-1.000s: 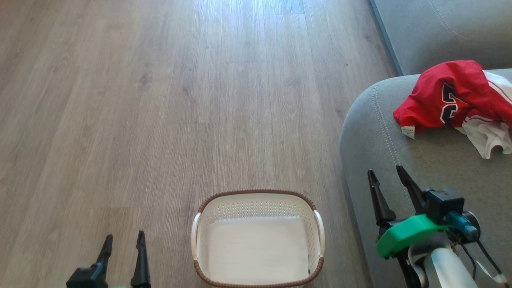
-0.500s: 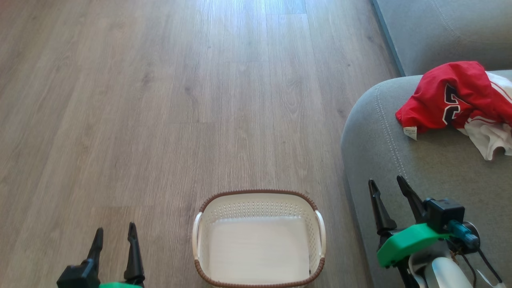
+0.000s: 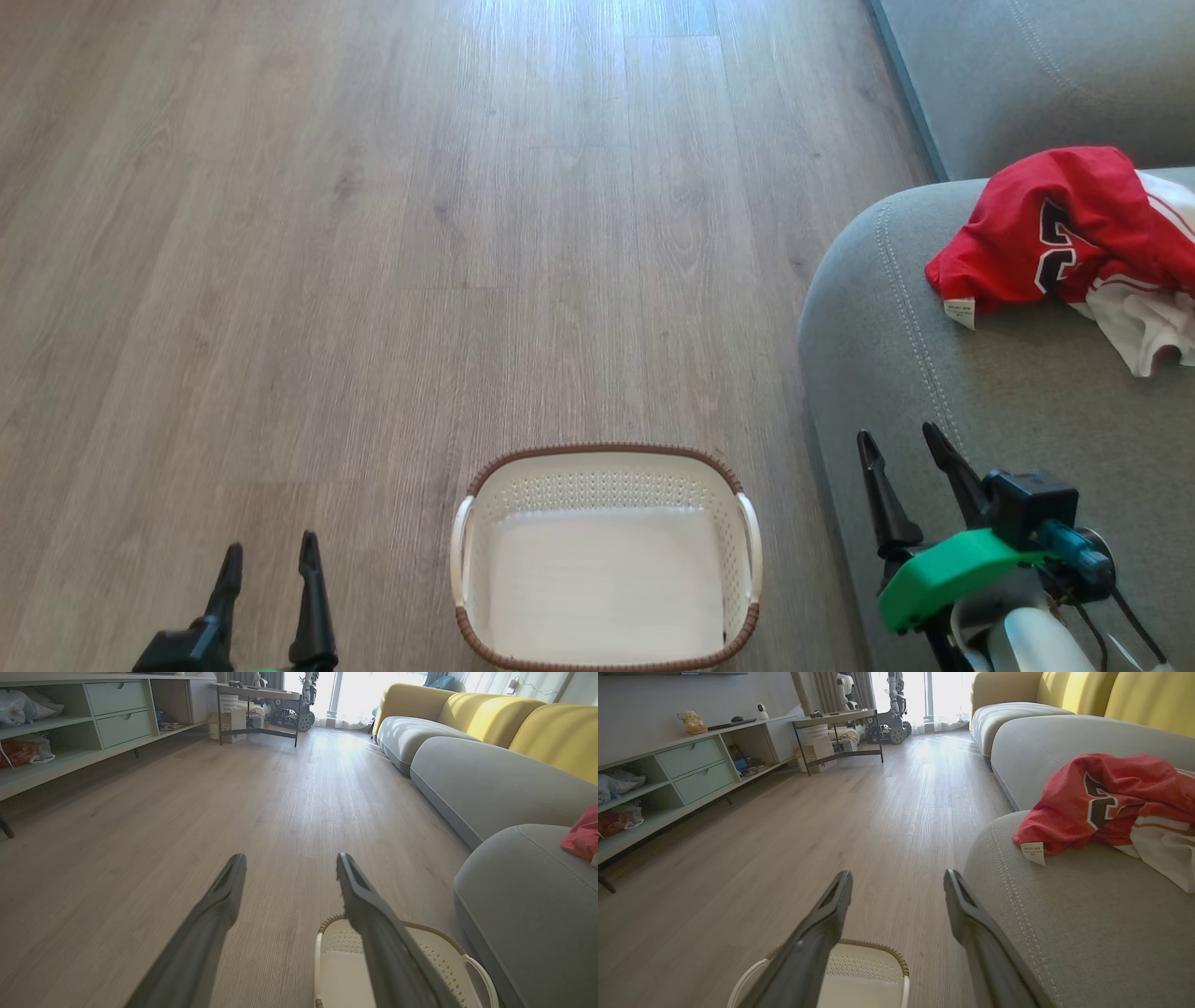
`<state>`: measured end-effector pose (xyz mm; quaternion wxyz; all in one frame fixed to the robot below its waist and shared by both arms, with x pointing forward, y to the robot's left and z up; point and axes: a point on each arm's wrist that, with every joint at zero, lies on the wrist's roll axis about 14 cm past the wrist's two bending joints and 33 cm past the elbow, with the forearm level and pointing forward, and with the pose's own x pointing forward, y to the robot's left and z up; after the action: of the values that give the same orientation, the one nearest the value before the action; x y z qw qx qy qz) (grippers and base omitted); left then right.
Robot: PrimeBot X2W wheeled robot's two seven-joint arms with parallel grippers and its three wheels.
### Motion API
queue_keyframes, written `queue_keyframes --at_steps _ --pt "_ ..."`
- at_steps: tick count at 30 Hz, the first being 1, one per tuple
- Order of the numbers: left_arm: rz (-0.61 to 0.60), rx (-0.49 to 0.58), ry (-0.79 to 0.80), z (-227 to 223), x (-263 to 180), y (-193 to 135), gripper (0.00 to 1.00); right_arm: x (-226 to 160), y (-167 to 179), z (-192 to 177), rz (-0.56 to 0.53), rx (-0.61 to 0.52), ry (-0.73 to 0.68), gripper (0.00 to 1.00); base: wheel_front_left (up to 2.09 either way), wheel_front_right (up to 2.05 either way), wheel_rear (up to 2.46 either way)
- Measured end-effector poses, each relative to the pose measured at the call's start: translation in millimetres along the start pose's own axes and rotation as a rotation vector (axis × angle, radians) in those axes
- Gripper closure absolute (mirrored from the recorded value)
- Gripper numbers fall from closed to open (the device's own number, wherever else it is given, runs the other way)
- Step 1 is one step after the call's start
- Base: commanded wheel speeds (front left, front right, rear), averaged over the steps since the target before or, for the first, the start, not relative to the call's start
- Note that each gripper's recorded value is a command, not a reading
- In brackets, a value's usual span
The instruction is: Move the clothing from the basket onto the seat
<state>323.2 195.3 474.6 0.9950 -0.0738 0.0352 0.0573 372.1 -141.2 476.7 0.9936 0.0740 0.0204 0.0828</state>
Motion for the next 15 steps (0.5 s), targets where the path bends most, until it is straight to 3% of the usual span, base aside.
queue_keyframes --at_steps 14,15 --pt "0.000 -0.001 0.002 -1.5 0.4 0.2 0.00 -1.9 -1.5 -2.7 -0.005 0.001 0.006 0.00 0.00 0.00 0.00" --pt "0.003 0.001 0.017 -6.0 -0.3 0.9 1.00 -3.1 -2.3 -7.3 -0.008 0.002 0.021 1.00 0.00 0.00 0.00"
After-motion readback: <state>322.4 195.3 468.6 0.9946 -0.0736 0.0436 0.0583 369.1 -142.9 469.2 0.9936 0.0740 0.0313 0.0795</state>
